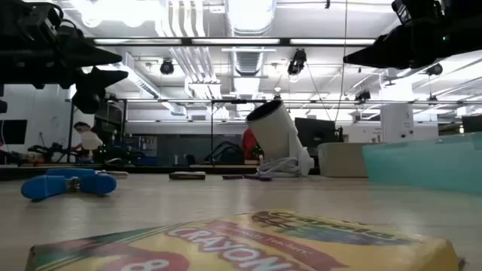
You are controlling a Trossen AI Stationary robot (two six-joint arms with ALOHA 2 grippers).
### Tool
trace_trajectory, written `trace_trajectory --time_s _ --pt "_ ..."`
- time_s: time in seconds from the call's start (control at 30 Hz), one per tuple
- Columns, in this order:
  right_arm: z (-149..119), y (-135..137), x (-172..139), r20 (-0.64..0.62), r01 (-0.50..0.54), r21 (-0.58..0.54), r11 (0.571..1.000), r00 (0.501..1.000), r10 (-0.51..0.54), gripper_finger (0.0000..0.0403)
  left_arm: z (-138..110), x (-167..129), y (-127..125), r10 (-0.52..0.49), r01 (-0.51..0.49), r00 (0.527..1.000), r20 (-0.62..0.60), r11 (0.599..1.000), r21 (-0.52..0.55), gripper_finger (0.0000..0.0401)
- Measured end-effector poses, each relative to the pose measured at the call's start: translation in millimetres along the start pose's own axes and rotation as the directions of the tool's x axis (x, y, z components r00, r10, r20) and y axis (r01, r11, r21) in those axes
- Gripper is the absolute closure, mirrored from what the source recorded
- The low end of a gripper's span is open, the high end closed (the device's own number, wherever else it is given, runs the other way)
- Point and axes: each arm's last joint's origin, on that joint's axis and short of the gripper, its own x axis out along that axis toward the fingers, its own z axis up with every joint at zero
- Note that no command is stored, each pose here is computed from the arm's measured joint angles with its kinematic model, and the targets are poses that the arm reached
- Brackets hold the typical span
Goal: Pick & Place School Supplies
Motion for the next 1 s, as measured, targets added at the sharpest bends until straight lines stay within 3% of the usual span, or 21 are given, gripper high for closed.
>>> trace_trajectory --time_s 1.0 --pt "0.0 0.0 0.0 0.000 0.000 0.000 1.000 1.000 0.000 0.0147 0.0 0.0 0.0 0.000 0.000 1.000 0.000 1.000 0.000 0.0238"
